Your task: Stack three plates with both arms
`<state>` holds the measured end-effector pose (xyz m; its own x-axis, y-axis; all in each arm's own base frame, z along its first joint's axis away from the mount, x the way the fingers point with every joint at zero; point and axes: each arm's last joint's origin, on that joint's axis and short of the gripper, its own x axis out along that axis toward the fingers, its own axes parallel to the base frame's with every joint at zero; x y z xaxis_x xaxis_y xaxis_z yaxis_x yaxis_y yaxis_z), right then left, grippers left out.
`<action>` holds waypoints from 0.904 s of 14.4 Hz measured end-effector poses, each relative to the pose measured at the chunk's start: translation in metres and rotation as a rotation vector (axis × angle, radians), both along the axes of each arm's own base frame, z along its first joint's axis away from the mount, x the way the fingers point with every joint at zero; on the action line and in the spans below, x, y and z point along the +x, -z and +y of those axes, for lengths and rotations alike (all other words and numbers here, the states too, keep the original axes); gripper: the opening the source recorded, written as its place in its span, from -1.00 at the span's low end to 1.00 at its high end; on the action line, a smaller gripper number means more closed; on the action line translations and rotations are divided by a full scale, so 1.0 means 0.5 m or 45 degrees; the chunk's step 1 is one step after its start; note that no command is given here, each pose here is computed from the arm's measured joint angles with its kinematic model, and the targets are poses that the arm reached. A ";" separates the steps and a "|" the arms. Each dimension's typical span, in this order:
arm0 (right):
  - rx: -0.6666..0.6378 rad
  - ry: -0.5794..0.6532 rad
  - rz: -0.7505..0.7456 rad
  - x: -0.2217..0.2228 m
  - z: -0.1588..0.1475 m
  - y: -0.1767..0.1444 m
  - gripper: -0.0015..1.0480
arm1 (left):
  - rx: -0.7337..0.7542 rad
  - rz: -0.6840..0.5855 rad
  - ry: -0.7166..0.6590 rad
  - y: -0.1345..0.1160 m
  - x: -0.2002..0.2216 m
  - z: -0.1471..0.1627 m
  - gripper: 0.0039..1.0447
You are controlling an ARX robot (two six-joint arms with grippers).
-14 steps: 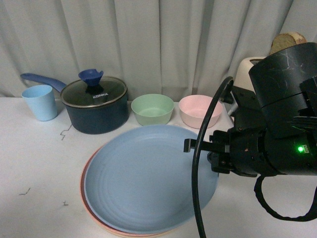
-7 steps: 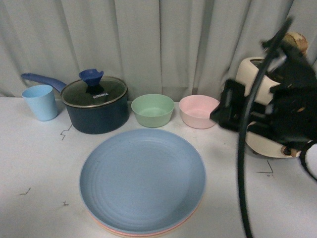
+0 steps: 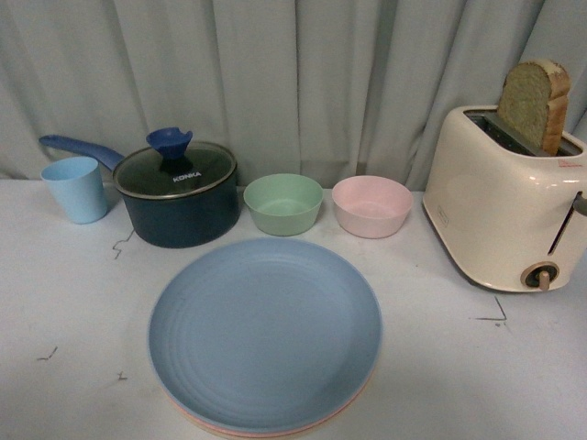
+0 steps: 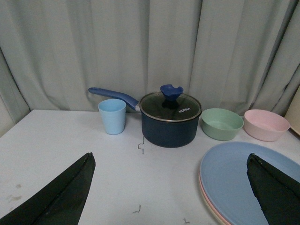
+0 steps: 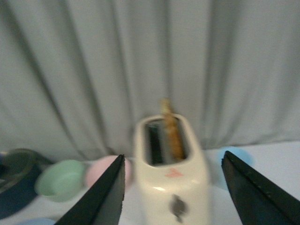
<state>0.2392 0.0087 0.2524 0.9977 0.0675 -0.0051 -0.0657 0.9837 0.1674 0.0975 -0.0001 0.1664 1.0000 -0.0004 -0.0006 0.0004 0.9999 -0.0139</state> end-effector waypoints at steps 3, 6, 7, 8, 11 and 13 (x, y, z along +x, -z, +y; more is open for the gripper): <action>-0.181 0.081 0.012 -0.128 -0.017 0.071 -0.42 | 0.000 0.000 0.000 0.000 0.000 0.000 0.88; -0.205 0.087 -0.036 -0.207 -0.017 0.157 -0.96 | 0.000 0.000 0.000 0.000 0.000 0.000 0.88; -0.209 0.082 0.050 -0.219 -0.017 0.179 -0.96 | 0.000 0.000 0.000 0.000 0.000 0.000 0.88; -0.207 0.086 -0.019 -0.227 -0.017 0.167 -0.96 | 0.000 0.000 0.000 0.000 0.000 0.000 0.88; -0.207 0.087 -0.020 -0.241 -0.017 0.166 -0.96 | 0.000 0.000 0.000 0.000 0.000 0.000 0.88; -0.207 0.087 -0.033 -0.249 -0.017 0.164 -0.96 | 0.000 0.000 0.000 0.000 0.000 0.000 0.88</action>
